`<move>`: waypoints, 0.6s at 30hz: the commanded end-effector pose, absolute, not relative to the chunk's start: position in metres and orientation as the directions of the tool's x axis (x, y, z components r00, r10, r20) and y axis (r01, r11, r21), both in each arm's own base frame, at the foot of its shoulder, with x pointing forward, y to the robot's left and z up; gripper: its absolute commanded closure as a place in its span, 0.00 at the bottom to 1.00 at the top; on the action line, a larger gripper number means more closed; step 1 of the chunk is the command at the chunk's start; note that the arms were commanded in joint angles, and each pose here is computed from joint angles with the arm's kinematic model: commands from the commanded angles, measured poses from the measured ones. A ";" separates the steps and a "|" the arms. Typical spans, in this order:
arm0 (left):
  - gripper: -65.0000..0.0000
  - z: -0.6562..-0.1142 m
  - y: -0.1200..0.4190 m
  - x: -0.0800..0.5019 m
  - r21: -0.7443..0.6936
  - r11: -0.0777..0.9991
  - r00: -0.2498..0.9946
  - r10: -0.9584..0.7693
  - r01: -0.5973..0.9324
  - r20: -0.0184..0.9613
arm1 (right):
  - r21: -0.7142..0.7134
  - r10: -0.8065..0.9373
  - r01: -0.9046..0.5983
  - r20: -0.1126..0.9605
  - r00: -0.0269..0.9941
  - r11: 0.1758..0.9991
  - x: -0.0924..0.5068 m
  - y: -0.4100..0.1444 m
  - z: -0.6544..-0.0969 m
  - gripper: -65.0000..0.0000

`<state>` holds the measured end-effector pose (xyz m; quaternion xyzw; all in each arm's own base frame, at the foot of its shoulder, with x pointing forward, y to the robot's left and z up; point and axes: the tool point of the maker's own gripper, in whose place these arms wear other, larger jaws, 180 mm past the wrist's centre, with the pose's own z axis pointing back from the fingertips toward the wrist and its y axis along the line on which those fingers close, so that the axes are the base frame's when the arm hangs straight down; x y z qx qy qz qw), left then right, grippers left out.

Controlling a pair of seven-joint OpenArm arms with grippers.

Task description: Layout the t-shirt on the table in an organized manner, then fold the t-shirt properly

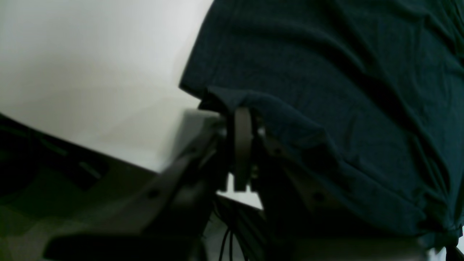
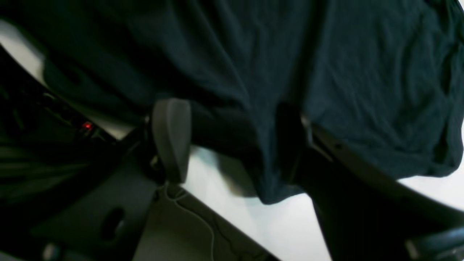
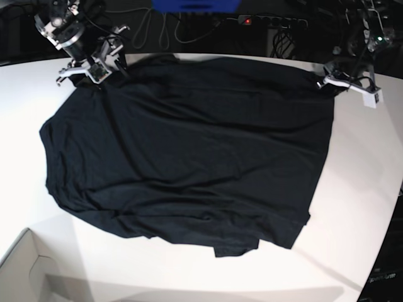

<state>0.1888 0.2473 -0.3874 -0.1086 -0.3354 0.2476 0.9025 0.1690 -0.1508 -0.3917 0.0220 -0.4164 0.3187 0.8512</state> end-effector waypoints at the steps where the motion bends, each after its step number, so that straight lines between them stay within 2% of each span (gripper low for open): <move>1: 1.00 -0.379 0.250 0.193 -0.361 0.861 0.640 0.508 -0.359 0.576 | -0.236 0.514 -0.559 0.752 0.413 0.795 0.177 -0.147 -0.382 0.43; 7: 1.00 -0.379 0.251 0.192 -0.359 0.860 0.640 0.510 -0.363 0.575 | -0.226 0.504 -0.553 0.752 0.424 0.802 0.183 -0.149 -0.390 0.44; 18: 1.00 -0.380 0.251 0.192 -0.360 0.859 0.640 0.512 -0.365 0.573 | -0.208 0.497 -0.549 0.739 0.454 0.810 0.178 -0.154 -0.400 0.71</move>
